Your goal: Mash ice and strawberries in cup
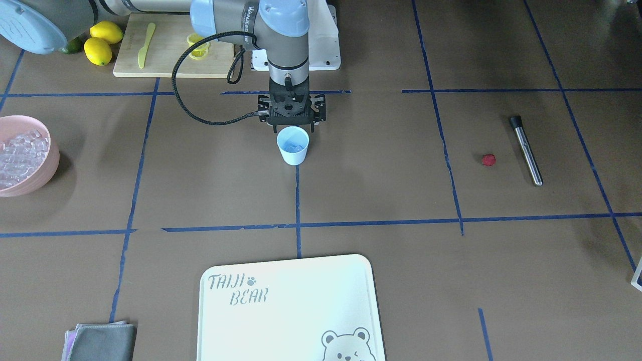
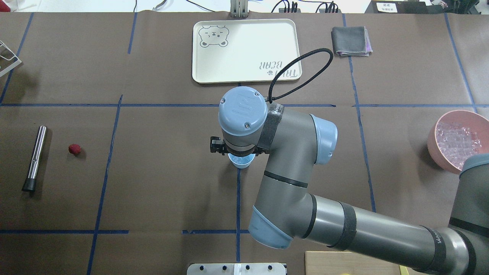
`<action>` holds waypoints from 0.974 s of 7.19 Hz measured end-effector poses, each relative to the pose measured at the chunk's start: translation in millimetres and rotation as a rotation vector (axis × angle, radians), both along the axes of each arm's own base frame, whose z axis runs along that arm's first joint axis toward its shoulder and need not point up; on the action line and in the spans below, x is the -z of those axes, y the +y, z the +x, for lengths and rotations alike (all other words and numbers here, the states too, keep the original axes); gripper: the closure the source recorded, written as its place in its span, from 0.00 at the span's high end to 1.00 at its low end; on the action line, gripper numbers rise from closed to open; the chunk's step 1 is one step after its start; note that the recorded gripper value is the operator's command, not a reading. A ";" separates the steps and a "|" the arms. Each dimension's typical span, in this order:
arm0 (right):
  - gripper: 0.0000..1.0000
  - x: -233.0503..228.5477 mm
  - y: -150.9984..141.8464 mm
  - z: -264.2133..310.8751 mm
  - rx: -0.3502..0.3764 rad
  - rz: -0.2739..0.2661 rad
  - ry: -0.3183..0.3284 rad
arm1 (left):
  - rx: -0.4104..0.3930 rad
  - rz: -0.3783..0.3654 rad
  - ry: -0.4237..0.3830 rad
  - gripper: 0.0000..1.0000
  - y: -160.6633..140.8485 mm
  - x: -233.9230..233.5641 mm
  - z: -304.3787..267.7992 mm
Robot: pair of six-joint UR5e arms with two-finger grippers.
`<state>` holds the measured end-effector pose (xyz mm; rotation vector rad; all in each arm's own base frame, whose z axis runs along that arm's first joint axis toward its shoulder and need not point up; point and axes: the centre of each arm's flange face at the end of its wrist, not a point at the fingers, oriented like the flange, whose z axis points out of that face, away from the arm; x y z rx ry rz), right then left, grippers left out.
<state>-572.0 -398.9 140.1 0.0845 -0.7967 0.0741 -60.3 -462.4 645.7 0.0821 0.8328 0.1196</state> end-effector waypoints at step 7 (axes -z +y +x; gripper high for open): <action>0.99 -99.3 -133.9 241.6 0.158 0.127 0.063 | 0.001 0.090 -0.007 1.00 -16.2 22.0 1.2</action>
